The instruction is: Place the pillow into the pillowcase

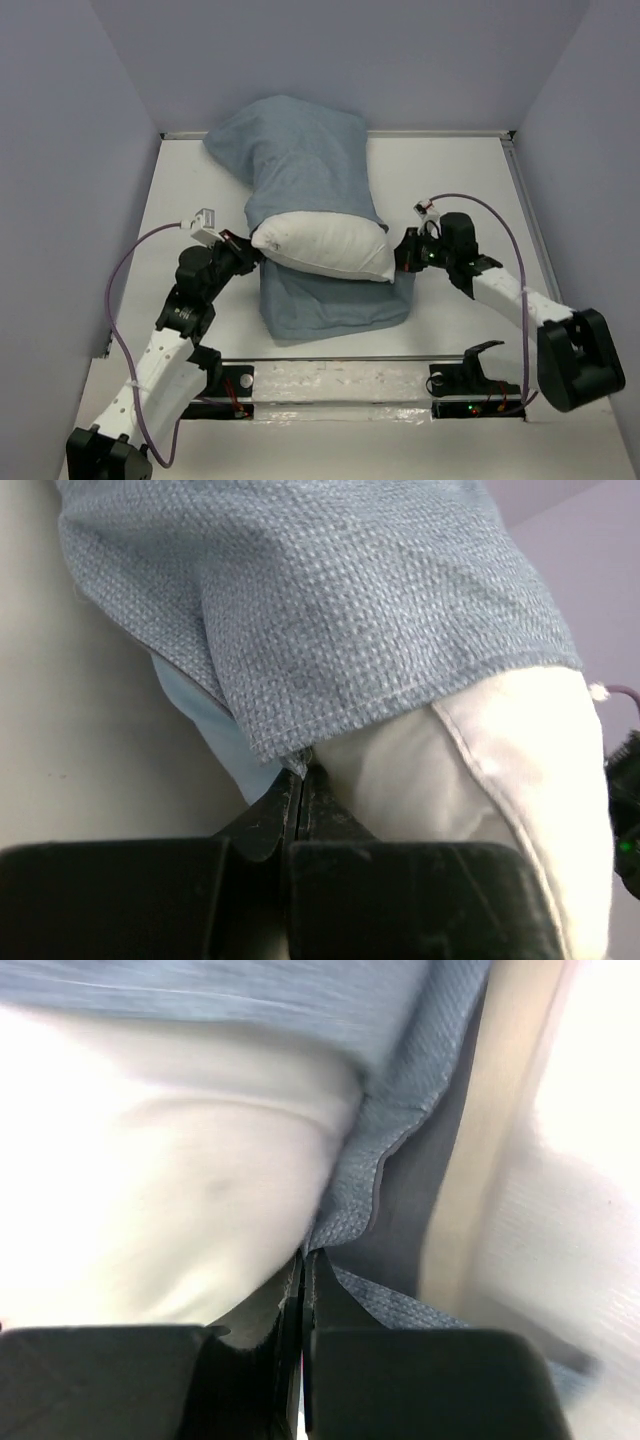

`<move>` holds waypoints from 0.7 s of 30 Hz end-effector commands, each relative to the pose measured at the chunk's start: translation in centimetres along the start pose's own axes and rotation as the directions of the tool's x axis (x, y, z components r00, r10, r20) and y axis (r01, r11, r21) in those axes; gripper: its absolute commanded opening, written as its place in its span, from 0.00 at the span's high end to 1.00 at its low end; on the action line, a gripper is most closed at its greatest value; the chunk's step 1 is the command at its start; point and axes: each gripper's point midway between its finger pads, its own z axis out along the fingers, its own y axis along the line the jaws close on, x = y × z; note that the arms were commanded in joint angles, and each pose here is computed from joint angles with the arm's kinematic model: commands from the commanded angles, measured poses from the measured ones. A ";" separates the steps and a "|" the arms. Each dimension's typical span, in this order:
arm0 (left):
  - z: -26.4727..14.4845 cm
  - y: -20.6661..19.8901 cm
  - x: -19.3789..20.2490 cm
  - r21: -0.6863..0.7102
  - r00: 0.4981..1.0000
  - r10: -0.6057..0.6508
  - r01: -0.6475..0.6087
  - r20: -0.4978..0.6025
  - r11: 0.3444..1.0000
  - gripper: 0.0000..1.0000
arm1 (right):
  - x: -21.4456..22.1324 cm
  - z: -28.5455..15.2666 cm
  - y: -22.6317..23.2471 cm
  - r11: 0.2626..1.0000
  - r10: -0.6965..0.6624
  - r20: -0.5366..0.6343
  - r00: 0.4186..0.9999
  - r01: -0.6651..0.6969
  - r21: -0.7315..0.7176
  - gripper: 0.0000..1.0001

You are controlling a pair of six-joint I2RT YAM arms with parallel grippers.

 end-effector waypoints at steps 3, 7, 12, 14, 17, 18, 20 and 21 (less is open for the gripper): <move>-3.8 -10.9 -8.2 0.264 0.972 0.072 -0.131 0.224 0.955 1.00 | -6.1 -7.6 9.4 0.977 -0.118 0.259 0.959 0.158 -0.140 1.00; -7.2 -15.8 -12.4 0.317 0.936 0.090 -0.205 0.341 0.926 1.00 | -9.7 -14.0 16.1 0.939 -0.177 0.416 0.892 0.280 -0.201 1.00; -13.2 -25.2 -18.0 0.476 0.890 0.057 -0.295 0.453 0.828 1.00 | -16.5 -22.9 24.6 0.892 -0.196 0.637 0.746 0.404 -0.200 1.00; -15.7 -29.1 -20.5 0.525 0.865 0.035 -0.335 0.500 0.783 1.00 | -20.2 -27.7 28.7 0.876 -0.189 0.741 0.644 0.451 -0.168 1.00; -19.3 -33.4 -23.4 0.574 0.829 -0.007 -0.381 0.559 0.725 1.00 | -23.3 -33.0 32.4 0.869 -0.158 0.834 0.528 0.476 -0.136 1.00; -20.3 -34.4 -24.1 0.579 0.817 -0.012 -0.398 0.577 0.712 1.00 | -23.8 -33.9 32.8 0.872 -0.150 0.851 0.503 0.473 -0.125 1.00; -21.4 -36.1 -25.5 0.578 0.795 -0.015 -0.428 0.607 0.695 1.00 | -25.5 -34.9 31.9 0.909 -0.126 0.887 0.445 0.410 -0.077 1.00; -20.2 -35.8 -26.0 0.554 0.793 -0.006 -0.419 0.609 0.719 1.00 | -26.4 -34.3 30.9 0.926 -0.127 0.890 0.439 0.375 -0.053 1.00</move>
